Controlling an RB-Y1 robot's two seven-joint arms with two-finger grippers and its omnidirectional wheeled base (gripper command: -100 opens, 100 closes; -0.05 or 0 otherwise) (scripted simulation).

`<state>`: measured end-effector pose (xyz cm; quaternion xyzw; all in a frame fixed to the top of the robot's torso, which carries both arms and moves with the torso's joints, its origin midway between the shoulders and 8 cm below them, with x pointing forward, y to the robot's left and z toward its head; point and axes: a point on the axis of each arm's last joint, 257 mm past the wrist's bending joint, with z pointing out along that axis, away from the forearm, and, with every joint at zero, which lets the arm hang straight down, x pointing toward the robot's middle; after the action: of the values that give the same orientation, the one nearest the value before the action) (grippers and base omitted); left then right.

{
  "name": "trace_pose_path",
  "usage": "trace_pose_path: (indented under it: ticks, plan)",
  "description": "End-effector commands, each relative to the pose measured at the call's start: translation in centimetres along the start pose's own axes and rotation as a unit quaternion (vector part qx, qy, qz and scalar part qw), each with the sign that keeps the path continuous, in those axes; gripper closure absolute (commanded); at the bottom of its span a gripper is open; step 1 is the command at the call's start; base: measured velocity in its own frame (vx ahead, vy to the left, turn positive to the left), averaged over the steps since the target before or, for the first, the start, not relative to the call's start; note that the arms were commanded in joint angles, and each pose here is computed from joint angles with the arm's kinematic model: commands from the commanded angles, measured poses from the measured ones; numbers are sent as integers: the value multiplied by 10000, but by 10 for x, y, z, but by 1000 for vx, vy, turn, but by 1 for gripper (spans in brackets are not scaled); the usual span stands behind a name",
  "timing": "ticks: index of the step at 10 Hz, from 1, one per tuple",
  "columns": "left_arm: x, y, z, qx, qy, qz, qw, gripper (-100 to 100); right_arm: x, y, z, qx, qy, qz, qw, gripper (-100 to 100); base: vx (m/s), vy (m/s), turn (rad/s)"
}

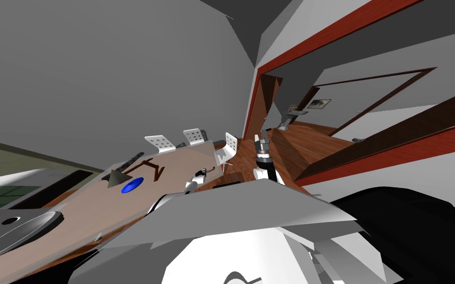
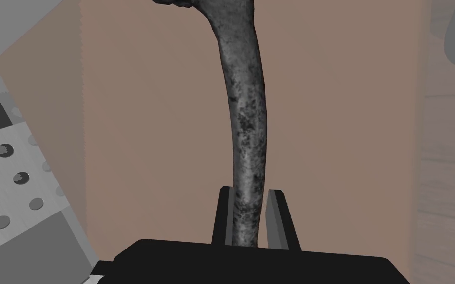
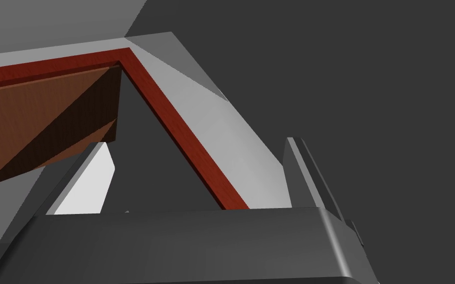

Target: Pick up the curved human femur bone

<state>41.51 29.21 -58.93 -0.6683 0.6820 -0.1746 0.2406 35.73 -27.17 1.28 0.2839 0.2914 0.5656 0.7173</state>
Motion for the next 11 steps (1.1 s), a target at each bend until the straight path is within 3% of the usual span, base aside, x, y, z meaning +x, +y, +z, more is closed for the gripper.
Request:
trace_pose_path:
  ticks: [1, 3, 4, 5, 8, 10, 11]
  plan:
    - [0, 0, 0, 0, 0, 0, 10000, 100, 0, 0, 0, 0, 0, 0, 10000, 0, 5, 1, -8]
    - [0, -2, 0, 19, 1, 2, 10000, 100, 0, 0, 0, 0, 0, 0, 10000, 0, 0, 0, 0]
    - [0, -2, 0, 18, 1, 2, 10000, 0, 0, 0, 0, 0, 0, 0, 10000, 0, 0, 0, 0]
    - [0, -12, 0, 17, 2, 6, 10000, 100, 0, 0, 0, 0, 0, 0, 10000, 0, -52, -1, 9]
    - [0, -31, 0, 18, 4, 10, 10000, 100, 0, 0, 0, -1, 0, 0, 10000, 0, -90, -8, 5]
    - [0, -29, 0, 8, 3, 10, 10000, 100, 0, 0, 0, 0, 0, 1, 10000, 0, -52, -3, 1]
    - [0, -29, 0, 4, 3, 9, 10000, 0, 0, 0, 0, 0, 0, 0, 10000, 0, -7, 0, 1]
